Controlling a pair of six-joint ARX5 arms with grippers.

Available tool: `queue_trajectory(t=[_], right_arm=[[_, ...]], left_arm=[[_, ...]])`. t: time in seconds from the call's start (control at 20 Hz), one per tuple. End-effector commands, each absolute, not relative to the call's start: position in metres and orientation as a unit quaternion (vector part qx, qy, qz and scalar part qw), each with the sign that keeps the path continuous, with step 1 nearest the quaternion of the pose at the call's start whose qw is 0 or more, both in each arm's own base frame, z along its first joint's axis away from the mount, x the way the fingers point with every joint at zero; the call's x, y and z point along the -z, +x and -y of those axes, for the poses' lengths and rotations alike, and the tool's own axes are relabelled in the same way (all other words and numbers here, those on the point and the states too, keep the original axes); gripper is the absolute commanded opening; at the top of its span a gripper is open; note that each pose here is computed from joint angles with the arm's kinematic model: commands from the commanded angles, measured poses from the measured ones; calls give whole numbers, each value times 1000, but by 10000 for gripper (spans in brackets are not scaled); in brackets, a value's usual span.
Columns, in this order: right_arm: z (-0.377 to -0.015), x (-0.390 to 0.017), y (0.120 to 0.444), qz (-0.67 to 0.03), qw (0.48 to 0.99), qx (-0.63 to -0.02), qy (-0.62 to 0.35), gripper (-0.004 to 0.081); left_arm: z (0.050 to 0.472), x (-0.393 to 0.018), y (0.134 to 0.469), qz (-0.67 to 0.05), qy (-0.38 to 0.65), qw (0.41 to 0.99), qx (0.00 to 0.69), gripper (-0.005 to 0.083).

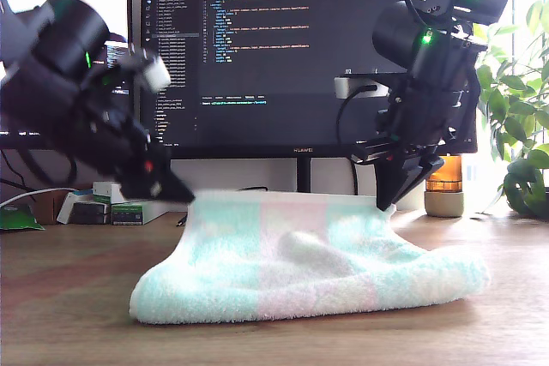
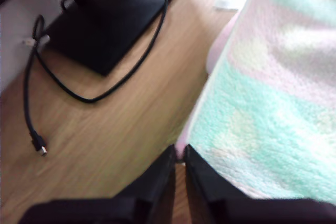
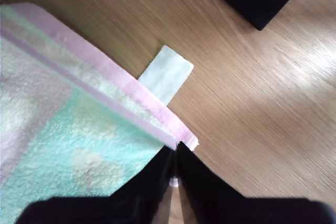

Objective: Fold the tea towel to a neat square and place it to the right

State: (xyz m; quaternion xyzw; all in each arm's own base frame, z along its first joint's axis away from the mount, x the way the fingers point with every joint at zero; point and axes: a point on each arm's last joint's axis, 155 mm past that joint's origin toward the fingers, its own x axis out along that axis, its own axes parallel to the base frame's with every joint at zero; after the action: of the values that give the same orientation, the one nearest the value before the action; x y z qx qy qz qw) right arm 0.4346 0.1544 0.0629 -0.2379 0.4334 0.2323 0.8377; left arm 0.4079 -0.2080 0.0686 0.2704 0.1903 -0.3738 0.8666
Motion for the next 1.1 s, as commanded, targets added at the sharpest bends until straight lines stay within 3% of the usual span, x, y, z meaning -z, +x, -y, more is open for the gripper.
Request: queue_trajectory(t=[0.0, 0.2, 0.4, 0.55, 0.85, 1.05], right_arm=[[-127, -54, 442, -448, 839, -196, -240, -12], [-130, -60, 450, -430, 849, -194, -239, 4], [-127, -62, 453, -427, 852, -185, -242, 177], [-127, -62, 454, -425, 852, -184, -243, 235], [-138, -61, 450, -424, 850, -205, -236, 234], [-167, -65, 439, -403, 834, -278, -253, 223]], left_arm=[[189, -58, 415, -209, 272, 872, 349, -21], [186, -65, 420, -196, 271, 878, 342, -7], [184, -65, 421, -196, 271, 879, 340, 104], [183, -65, 423, -195, 272, 880, 337, 154], [163, -73, 434, -200, 275, 892, 297, 141], [164, -92, 421, -202, 275, 890, 303, 34]])
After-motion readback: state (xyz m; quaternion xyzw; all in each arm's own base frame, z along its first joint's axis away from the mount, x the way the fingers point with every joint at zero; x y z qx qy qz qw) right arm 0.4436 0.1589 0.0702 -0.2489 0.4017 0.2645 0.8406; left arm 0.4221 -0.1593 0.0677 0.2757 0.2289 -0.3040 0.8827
